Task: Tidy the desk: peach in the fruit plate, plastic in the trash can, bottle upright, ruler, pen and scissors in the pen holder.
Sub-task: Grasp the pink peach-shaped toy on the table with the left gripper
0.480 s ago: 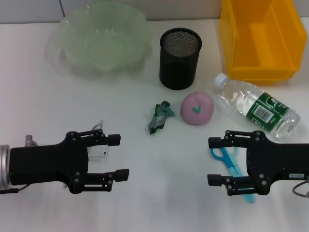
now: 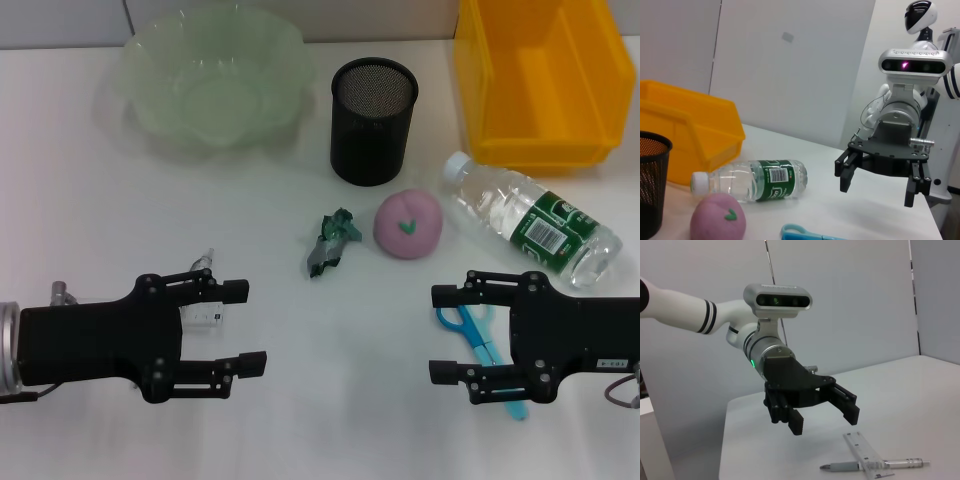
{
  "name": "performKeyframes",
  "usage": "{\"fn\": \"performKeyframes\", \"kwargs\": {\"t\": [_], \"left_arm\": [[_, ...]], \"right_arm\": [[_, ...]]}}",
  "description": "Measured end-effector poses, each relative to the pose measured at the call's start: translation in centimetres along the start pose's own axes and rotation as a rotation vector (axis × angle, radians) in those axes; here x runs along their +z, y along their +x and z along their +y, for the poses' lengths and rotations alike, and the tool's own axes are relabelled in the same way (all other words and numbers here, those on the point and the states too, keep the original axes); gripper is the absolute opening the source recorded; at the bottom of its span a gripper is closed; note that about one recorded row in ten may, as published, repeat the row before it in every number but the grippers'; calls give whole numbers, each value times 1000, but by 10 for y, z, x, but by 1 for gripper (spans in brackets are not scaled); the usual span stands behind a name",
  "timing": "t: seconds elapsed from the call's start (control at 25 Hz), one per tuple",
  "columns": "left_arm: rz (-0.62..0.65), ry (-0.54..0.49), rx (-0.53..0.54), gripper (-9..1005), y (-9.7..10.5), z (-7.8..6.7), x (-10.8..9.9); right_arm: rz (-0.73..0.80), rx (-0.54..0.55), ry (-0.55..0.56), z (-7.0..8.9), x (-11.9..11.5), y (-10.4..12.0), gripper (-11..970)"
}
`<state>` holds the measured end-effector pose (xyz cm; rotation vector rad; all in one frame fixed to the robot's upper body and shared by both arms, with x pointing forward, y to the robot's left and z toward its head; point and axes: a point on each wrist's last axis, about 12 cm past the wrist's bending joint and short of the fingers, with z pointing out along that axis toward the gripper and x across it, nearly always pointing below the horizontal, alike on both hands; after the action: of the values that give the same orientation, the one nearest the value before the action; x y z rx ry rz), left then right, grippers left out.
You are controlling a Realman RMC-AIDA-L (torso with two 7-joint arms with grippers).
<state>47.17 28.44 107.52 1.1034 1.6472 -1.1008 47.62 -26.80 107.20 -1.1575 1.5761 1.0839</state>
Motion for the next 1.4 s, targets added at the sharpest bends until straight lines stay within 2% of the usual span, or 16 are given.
{"fn": "performKeyframes", "kwargs": {"t": [0.4, 0.64, 0.84, 0.88, 1.0, 1.08, 1.2, 1.4], "left_arm": [[-6, -8, 8, 778, 0, 0, 0], [-38, -17, 30, 768, -9, 6, 5], [-103, 3, 55, 761, -22, 10, 16], [-103, 3, 55, 759, -22, 10, 16], [-110, 6, 60, 754, -24, 11, 18], [-64, 25, 94, 751, -41, 26, 47], [-25, 27, 102, 747, -49, 34, 63], [73, 14, 43, 739, -69, 51, 98]], "right_arm": [[-37, 31, -8, 6, 6, 12, 797], [-104, 33, 46, 13, 1, 23, 797], [-163, 38, 95, 24, -5, 35, 797], [-192, 32, 120, 31, -6, 41, 797], [-210, 28, 132, 35, -5, 45, 797], [-215, 37, 133, 38, -3, 48, 797], [-211, 45, 130, 39, -2, 49, 797], [-212, 68, 126, 42, 0, 53, 797]]}}
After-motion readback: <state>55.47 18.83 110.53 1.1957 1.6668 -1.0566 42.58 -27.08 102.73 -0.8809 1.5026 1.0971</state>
